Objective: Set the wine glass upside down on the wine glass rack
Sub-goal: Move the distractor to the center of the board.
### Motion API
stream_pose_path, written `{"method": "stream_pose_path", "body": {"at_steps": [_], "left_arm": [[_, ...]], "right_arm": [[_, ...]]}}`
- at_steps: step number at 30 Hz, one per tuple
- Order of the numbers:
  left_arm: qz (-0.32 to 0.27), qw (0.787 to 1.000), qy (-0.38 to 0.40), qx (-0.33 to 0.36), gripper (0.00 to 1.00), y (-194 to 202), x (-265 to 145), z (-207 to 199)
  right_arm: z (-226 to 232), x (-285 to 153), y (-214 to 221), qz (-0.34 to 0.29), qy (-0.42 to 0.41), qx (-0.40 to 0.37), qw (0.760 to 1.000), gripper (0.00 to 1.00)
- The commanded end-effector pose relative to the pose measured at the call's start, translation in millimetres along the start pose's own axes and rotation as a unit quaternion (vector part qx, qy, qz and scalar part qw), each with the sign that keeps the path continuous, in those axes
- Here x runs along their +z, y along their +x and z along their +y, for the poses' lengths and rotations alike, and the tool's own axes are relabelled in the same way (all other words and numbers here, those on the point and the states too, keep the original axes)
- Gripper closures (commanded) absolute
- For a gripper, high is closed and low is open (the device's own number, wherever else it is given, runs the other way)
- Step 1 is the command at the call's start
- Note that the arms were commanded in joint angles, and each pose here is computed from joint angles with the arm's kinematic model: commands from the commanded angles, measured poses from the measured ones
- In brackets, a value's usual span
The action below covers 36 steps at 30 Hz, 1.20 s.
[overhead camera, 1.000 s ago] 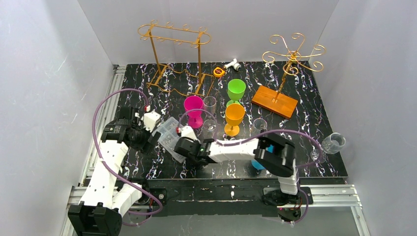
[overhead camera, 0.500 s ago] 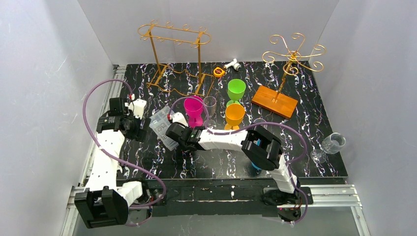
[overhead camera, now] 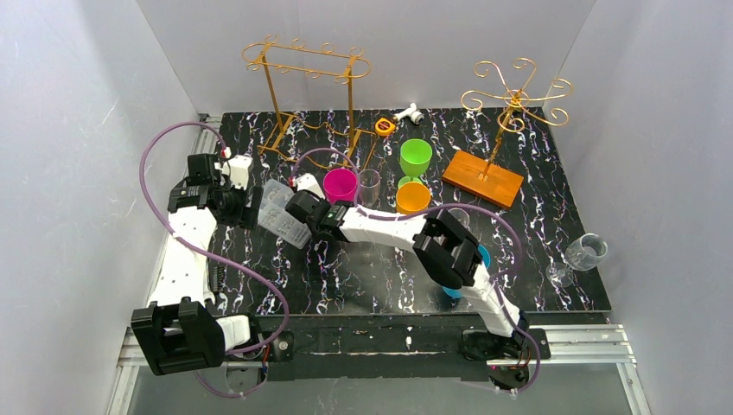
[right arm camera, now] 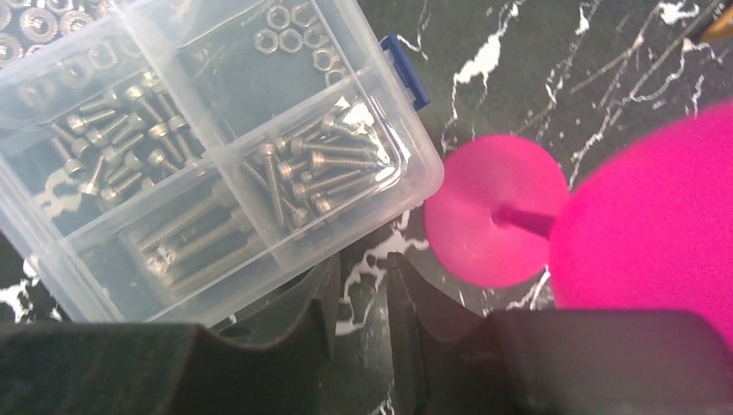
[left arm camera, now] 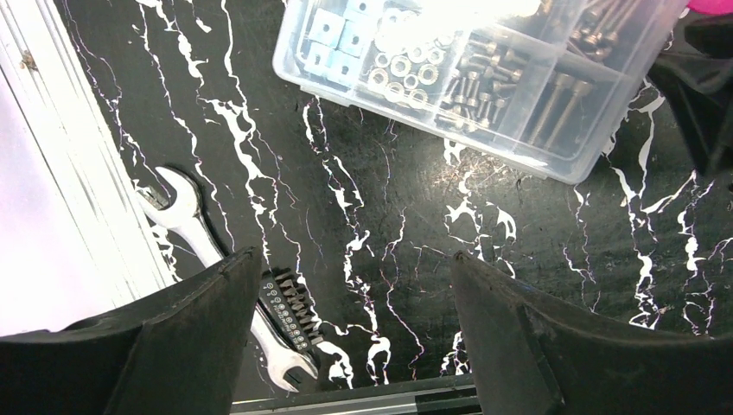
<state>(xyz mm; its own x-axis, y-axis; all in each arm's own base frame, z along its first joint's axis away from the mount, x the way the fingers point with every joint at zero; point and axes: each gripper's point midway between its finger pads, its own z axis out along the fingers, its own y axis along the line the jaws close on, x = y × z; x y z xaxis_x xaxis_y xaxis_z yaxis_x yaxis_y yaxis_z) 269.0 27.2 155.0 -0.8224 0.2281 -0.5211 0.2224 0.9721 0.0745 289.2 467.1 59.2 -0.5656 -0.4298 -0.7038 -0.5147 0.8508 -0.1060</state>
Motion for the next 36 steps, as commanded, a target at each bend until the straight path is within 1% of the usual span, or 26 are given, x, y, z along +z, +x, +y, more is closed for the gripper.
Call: {"method": "stream_pose_path", "body": {"at_steps": [1, 6, 12, 18, 22, 25, 29, 30, 33, 34, 36], "left_arm": [[-0.019, 1.0, 0.013, -0.014, 0.2, -6, -13, -1], [-0.022, 0.999, 0.013, -0.02, 0.2, -4, -15, 1], [-0.024, 0.999, 0.008, -0.031, 0.18, -2, -15, 7], [-0.024, 0.999, 0.002, -0.042, 0.18, 2, -17, 13], [-0.026, 0.999, -0.003, -0.048, 0.17, 5, -19, 16], [-0.025, 0.998, -0.008, -0.05, 0.16, 7, -20, 18], [-0.023, 0.998, -0.015, -0.051, 0.14, 9, -21, 22], [-0.022, 0.998, -0.017, -0.052, 0.13, 9, -21, 23], [-0.021, 0.998, -0.021, -0.06, 0.1, 10, -21, 24], [-0.019, 0.997, -0.024, -0.067, 0.03, 13, -22, 25], [-0.02, 0.997, -0.026, -0.067, 0.02, 14, -24, 25]], "right_arm": [[8, 21, -22, -0.028, -0.005, 0.001, 1.0, 0.65], [20, 34, -43, -0.047, -0.01, -0.004, 0.999, 0.65], [28, 49, -55, -0.062, -0.004, -0.013, 0.998, 0.65], [48, 59, -62, -0.076, -0.024, -0.002, 0.997, 0.64], [69, 61, -72, -0.092, -0.049, 0.0, 0.994, 0.63], [92, 54, -81, -0.108, -0.089, 0.012, 0.99, 0.63], [131, 34, -87, -0.115, -0.188, 0.041, 0.975, 0.62], [141, 25, -95, -0.127, -0.221, 0.054, 0.966, 0.62], [167, 0, -107, -0.132, -0.302, 0.072, 0.941, 0.62], [182, -21, -125, -0.145, -0.354, 0.077, 0.921, 0.62], [168, -25, -136, -0.146, -0.341, 0.076, 0.926, 0.62]]}}
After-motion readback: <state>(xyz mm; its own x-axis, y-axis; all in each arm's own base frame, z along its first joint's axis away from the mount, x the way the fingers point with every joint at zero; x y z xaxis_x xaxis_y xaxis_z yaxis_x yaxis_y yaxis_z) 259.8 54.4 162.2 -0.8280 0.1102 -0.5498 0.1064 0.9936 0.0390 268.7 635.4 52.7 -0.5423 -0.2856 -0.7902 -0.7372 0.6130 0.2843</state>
